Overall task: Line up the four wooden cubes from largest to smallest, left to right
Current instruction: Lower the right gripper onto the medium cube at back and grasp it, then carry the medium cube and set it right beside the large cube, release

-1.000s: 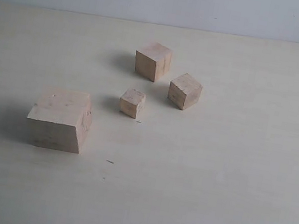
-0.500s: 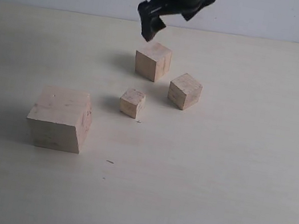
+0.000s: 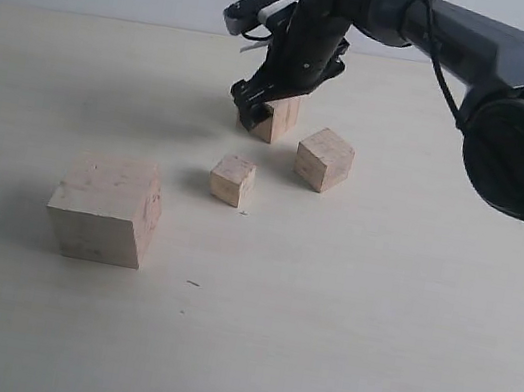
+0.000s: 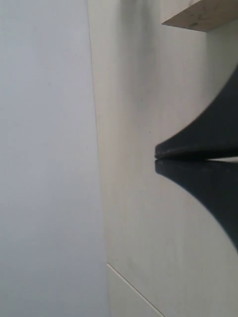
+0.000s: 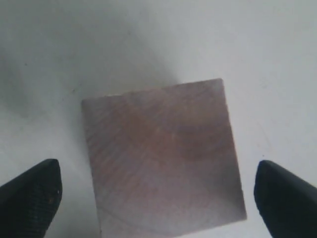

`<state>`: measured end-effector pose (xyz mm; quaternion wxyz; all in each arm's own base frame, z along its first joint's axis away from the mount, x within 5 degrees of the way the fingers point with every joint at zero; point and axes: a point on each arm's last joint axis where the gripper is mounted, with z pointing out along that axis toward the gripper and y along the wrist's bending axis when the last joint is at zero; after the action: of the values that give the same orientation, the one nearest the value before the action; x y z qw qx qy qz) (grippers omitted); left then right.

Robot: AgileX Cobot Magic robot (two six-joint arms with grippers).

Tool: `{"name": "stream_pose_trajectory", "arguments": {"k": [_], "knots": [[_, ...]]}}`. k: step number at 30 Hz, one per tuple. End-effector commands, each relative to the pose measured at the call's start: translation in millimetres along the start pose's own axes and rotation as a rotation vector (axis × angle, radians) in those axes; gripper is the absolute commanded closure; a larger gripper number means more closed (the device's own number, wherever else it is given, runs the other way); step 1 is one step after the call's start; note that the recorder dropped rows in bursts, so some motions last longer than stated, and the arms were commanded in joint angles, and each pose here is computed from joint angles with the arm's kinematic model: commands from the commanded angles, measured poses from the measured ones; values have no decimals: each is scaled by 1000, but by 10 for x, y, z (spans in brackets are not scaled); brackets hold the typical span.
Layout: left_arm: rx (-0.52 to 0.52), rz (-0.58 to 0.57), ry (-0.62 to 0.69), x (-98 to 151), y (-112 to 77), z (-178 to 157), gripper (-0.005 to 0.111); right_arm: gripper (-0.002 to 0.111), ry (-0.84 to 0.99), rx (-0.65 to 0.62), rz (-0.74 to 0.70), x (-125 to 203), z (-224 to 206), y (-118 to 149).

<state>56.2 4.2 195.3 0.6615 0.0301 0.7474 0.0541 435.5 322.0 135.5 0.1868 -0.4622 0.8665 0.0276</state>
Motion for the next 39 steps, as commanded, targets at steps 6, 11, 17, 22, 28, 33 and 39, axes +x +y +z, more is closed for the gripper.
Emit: {"name": "stream_pose_trajectory", "arguments": {"k": [6, 11, 17, 22, 28, 33, 39], "knots": [[-1, -6, -5, 5, -1, -3, 107, 103, -54, -40, -61, -92, -351, -6], [-1, -6, -5, 5, -1, -3, 107, 106, -79, -59, -64, -147, -1220, 2], [-1, -6, -5, 5, -1, -3, 107, 106, -330, -306, -143, -217, -2128, 297], [-1, -6, -5, 5, -1, -3, 107, 106, -239, -384, -280, 13, -2092, 711], [-1, -6, -5, 5, -1, -3, 107, 106, -15, -458, -347, 509, -1618, 1011], [-1, -6, -5, 5, -1, -3, 107, 106, -28, -421, -395, 715, -1274, 1130], [-1, -6, -5, 5, -1, -3, 107, 106, -5, -396, -555, 773, -922, 1464]]}}
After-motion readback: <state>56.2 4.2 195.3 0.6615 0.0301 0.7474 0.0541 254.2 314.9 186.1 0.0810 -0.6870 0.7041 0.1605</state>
